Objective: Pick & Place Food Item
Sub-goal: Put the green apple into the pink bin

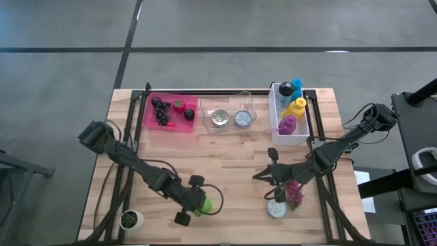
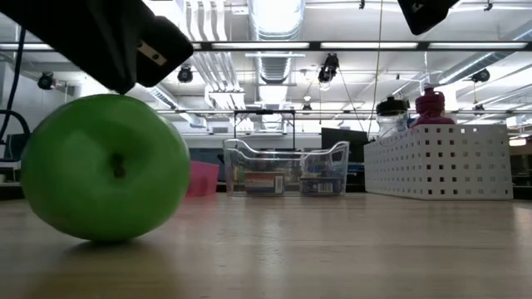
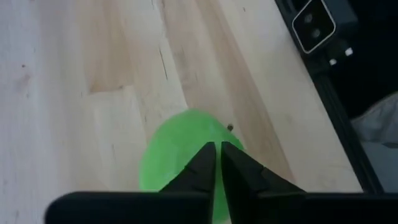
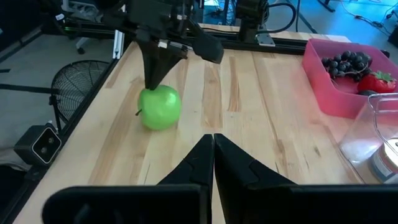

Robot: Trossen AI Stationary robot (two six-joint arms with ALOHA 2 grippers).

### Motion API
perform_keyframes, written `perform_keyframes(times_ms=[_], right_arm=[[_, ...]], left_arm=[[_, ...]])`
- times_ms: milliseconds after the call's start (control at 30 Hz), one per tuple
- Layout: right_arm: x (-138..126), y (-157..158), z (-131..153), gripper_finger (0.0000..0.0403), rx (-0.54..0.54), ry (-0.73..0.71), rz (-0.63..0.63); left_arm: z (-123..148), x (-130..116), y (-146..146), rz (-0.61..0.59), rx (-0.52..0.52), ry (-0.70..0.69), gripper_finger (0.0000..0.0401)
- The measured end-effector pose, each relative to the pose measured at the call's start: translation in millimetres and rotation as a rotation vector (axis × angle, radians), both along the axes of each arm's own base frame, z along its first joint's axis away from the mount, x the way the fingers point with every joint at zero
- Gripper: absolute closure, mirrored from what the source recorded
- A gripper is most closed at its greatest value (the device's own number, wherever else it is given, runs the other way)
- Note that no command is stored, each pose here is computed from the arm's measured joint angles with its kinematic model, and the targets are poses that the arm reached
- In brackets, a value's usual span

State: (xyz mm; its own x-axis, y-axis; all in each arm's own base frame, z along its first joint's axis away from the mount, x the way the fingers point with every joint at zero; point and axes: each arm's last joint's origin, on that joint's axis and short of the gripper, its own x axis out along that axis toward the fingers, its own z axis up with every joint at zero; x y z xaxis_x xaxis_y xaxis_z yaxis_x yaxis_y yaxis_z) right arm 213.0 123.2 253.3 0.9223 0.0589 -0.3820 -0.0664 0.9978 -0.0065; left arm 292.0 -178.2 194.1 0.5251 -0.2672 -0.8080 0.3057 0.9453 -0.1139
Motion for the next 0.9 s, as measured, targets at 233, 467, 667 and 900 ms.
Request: perform_keyframes(times_ms=[233, 467, 667, 900], right_arm=[[0, 0, -1, 0.0394, -0.001, 0.002, 0.000], [0, 0, -1, 0.0394, -0.001, 0.001, 0.000], [0, 0, -1, 0.0394, -0.001, 0.001, 0.000], [0, 0, -2, 0.0394, -0.003, 0.004, -0.001]], left_arm=[[-8, -4, 4, 0.004, 0.006, 0.018, 0.0396], [-10, -5, 6, 0.021, 0.023, 0.029, 0.0397], [-4, -10, 12, 0.055, 0.079, 0.023, 0.0397], [-1, -14, 18, 0.090, 0.141, 0.028, 0.0397]])
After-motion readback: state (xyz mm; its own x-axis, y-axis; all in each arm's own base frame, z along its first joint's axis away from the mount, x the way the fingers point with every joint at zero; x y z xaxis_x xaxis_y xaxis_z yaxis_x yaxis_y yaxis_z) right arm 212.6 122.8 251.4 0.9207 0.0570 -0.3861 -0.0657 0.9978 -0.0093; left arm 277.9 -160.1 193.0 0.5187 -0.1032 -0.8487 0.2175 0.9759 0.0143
